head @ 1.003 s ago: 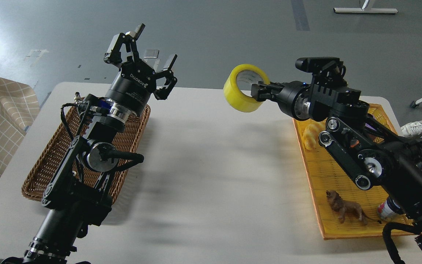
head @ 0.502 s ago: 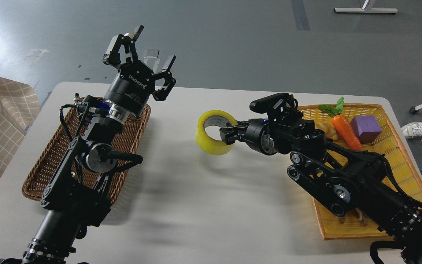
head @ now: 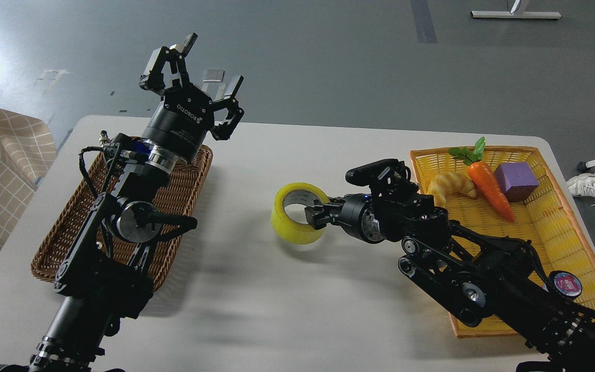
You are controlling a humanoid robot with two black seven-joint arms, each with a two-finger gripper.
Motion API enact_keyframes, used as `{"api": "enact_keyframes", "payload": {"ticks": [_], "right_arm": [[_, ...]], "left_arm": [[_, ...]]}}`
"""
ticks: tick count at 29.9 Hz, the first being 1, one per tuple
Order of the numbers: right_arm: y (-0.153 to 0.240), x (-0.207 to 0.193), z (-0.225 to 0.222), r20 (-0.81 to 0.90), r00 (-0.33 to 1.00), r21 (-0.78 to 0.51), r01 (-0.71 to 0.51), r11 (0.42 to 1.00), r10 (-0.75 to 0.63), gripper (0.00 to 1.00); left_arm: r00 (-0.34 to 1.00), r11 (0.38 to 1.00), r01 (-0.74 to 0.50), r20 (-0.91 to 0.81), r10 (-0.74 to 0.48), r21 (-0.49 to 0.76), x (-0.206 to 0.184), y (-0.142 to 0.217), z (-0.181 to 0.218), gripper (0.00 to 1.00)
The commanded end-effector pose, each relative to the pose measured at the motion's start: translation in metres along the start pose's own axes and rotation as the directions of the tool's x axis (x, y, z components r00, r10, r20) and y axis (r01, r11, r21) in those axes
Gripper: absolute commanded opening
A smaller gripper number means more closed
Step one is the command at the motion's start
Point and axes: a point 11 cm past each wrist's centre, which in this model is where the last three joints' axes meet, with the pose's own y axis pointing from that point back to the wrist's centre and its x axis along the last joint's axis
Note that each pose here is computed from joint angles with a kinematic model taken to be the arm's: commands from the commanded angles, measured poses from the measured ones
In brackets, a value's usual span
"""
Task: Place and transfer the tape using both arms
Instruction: 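Lower the tape roll onto the table and open the right gripper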
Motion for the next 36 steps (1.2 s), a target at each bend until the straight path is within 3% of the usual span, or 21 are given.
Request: {"api": "enact_keyframes", "payload": {"ticks": [1,14,18,23,26,36], "right_arm": [[0.0,-0.004,0.001,0.01,1.0,0.001,0.006,1.0,-0.006,0.17],[-0.004,-0.013,0.001,0.027,0.999,-0.002,0.027,1.0,-0.027,0.18],[-0.003,-0.009,0.002,0.045,0.999,0.0,0.016,1.0,-0.016,0.29],[-0.001,-0.002,0.006,0.087,0.996,0.0,-0.006,1.0,0.006,0.29],[0.0,0.003,0.011,0.108,0.994,-0.009,-0.022,1.0,0.022,0.52],[0.0,0.004,0.017,0.125,0.992,-0.02,-0.021,1.0,0.024,0.59]], "left_arm": [[1.0,1.0,-0.008,0.0,0.008,-0.001,0.001,0.001,0.0,0.98],[1.0,1.0,-0.019,0.003,0.019,-0.011,0.006,0.003,0.005,0.98],[1.0,1.0,-0.018,0.004,0.018,-0.013,0.006,0.003,0.005,0.98],[1.0,0.999,-0.028,0.007,0.028,-0.03,0.009,0.004,0.011,0.98],[0.999,0.999,-0.037,0.006,0.037,-0.033,0.013,0.007,0.012,0.98],[0.999,0.998,-0.042,0.009,0.042,-0.039,0.015,0.008,0.015,0.98]]}}
